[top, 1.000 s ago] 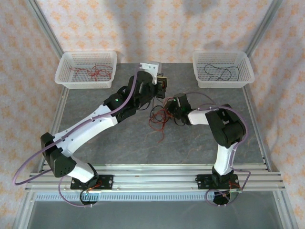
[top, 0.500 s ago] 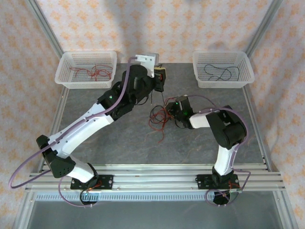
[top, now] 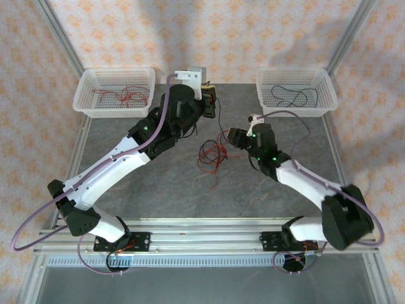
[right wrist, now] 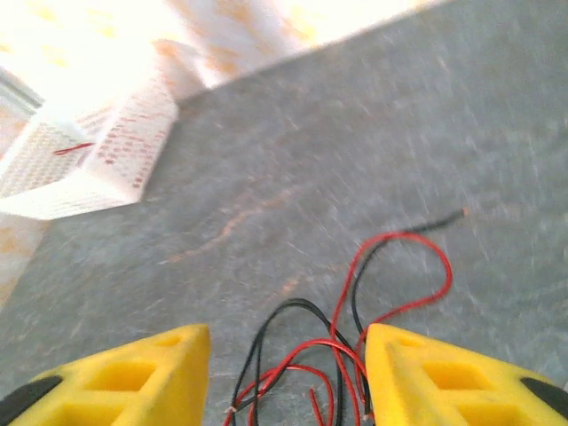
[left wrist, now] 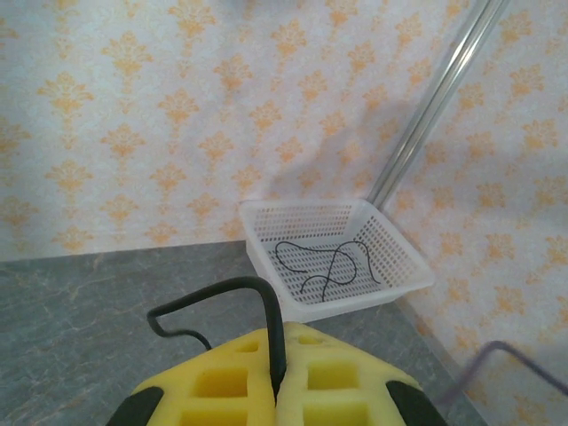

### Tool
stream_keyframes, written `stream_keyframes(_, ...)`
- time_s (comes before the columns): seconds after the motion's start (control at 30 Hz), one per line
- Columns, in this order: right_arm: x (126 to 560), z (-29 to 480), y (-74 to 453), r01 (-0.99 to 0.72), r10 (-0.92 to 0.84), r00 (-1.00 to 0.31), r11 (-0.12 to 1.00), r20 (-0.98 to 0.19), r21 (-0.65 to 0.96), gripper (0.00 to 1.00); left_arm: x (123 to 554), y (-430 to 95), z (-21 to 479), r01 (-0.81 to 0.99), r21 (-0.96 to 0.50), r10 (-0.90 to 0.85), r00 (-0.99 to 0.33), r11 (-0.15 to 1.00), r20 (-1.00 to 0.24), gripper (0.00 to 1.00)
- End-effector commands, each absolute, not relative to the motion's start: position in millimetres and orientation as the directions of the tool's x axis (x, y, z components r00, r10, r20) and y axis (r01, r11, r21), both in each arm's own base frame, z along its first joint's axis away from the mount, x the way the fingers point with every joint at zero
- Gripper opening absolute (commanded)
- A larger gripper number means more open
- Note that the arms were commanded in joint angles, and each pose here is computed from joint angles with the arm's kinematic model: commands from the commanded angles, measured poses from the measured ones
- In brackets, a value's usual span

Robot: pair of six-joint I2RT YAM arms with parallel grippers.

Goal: Untangle the cables

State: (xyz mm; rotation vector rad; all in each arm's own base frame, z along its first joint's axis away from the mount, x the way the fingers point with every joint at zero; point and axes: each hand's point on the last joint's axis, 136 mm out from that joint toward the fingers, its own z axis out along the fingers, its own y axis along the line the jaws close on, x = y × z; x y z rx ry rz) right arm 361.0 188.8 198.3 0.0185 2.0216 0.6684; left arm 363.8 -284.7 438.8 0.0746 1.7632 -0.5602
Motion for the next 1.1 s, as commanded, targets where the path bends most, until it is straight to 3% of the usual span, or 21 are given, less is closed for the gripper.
stream_keyframes(0.0, 332.9, 220.2, 199.8, -0.476, 0.077, -0.436, 0.826, -0.897, 0.302, 0.53, 369.9, -282.8, 438.1, 0.293, -0.374, -0.295, -0.282, 0.88, -0.913, 0.0)
stream_keyframes(0.13, 311.0, 273.1, 214.3, -0.635, 0.044, -0.273, 0.742, -0.961, 0.214, 0.58, 376.2, -283.9, 428.8, 0.252, -0.413, -0.329, -0.315, 0.875, -0.89, 0.0)
stream_keyframes(0.4, 291.8, 354.1, 230.6, -0.754, 0.057, -0.08, 0.65, -0.995, 0.098, 0.63, 382.8, -288.2, 414.7, 0.213, -0.452, -0.362, -0.355, 0.866, -0.862, 0.0)
stream_keyframes(0.9, 296.2, 374.2, 266.6, -0.85, -0.014, -0.033, 0.526, -0.999, 0.021, 0.66, 382.8, -307.7, 406.7, 0.266, -0.506, -0.38, -0.409, 0.82, -0.83, 0.0)
stream_keyframes(1.07, 309.6, 372.5, 272.8, -0.843, -0.013, -0.04, 0.537, -0.999, 0.027, 0.59, 381.2, -308.2, 407.7, 0.277, -0.516, -0.385, -0.414, 0.81, -0.825, 0.0)
